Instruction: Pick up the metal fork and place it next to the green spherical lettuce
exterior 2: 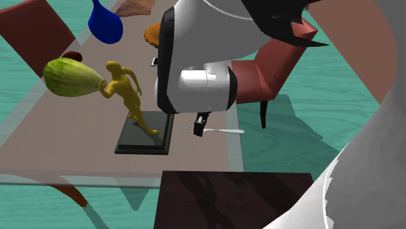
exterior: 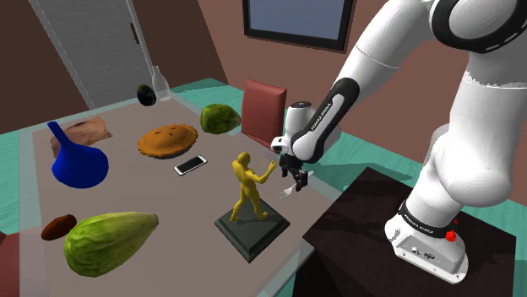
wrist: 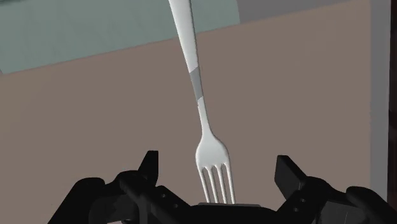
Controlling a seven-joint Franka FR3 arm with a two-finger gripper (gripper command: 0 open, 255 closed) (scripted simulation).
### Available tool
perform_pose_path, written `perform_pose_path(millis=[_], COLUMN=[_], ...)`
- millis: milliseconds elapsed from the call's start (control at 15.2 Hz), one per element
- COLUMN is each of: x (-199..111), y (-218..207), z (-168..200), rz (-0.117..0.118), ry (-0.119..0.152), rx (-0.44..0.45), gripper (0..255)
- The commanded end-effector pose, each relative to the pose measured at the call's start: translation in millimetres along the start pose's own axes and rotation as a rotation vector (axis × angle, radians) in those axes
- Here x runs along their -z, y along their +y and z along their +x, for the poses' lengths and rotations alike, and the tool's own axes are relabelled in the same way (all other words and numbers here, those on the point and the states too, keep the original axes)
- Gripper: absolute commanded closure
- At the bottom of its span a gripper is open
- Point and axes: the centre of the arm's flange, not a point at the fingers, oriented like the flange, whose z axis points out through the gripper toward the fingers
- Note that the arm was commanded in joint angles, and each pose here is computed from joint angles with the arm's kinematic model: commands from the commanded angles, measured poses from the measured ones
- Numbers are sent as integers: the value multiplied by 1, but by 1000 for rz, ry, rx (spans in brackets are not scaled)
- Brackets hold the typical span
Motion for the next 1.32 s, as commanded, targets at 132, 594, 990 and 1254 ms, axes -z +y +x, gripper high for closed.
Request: perform_pose_path(millis=[132, 594, 990, 1254], x=[-21, -35, -35, -35], y=[1, 1, 1, 2], z=[1, 1, 1, 0], rz=[-1, -1, -1, -1], ry=[0, 0, 0, 0], rx=[7, 7, 7, 7], gripper=[0, 0, 255, 255])
